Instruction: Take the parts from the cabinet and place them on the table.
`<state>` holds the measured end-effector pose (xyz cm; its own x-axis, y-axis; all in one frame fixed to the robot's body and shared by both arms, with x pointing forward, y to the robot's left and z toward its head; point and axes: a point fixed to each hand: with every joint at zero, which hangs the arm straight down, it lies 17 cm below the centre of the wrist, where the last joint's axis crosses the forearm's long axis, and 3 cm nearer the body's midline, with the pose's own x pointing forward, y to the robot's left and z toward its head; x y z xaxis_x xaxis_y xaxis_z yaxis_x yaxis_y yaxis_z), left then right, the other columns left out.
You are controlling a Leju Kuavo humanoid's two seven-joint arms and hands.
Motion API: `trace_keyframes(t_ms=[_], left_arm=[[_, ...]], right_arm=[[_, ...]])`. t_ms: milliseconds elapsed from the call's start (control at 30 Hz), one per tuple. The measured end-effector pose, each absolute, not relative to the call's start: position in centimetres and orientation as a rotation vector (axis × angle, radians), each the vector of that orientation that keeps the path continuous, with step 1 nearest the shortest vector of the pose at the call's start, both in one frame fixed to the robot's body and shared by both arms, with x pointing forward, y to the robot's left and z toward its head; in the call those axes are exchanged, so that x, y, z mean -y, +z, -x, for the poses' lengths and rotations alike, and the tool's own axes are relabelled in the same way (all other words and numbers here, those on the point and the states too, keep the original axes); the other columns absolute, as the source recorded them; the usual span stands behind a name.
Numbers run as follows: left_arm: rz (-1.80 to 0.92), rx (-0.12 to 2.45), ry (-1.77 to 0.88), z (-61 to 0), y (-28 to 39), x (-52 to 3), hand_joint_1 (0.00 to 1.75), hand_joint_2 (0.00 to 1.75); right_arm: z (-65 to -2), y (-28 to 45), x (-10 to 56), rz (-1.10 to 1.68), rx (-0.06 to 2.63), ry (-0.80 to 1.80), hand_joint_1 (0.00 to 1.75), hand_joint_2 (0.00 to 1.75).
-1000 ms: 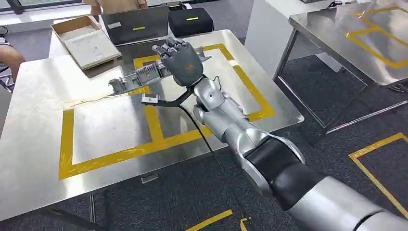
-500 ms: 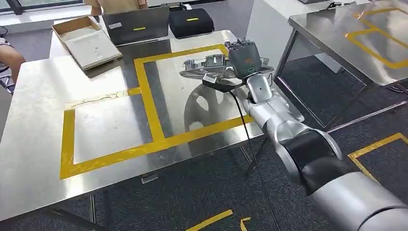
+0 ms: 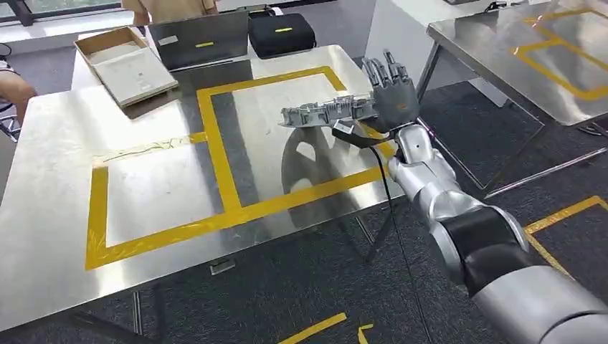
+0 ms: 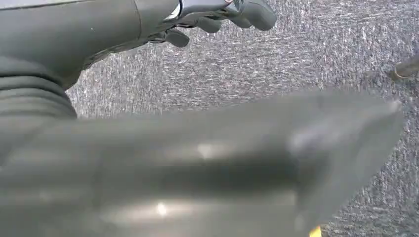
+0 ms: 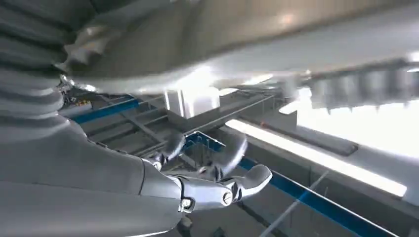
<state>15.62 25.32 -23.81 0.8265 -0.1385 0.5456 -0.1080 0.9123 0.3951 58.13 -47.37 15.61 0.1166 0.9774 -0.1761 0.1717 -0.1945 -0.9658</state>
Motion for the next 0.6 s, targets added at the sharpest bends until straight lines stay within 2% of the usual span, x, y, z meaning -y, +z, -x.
trace_keyframes(t_ms=[233, 600], left_arm=[[-0.412, 0.578, -0.008, -15.4, -24.0, -24.8, 0.0, 0.0], [-0.323, 0.587, 0.019, -16.2, -24.2, -23.3, 0.0, 0.0]], right_arm=[[-58.2, 14.9, 46.5, 1.478, 1.19, 1.247, 0.0, 0.0], [-57.4, 10.3, 40.9, 1.019, 1.297, 1.5, 0.0, 0.0]])
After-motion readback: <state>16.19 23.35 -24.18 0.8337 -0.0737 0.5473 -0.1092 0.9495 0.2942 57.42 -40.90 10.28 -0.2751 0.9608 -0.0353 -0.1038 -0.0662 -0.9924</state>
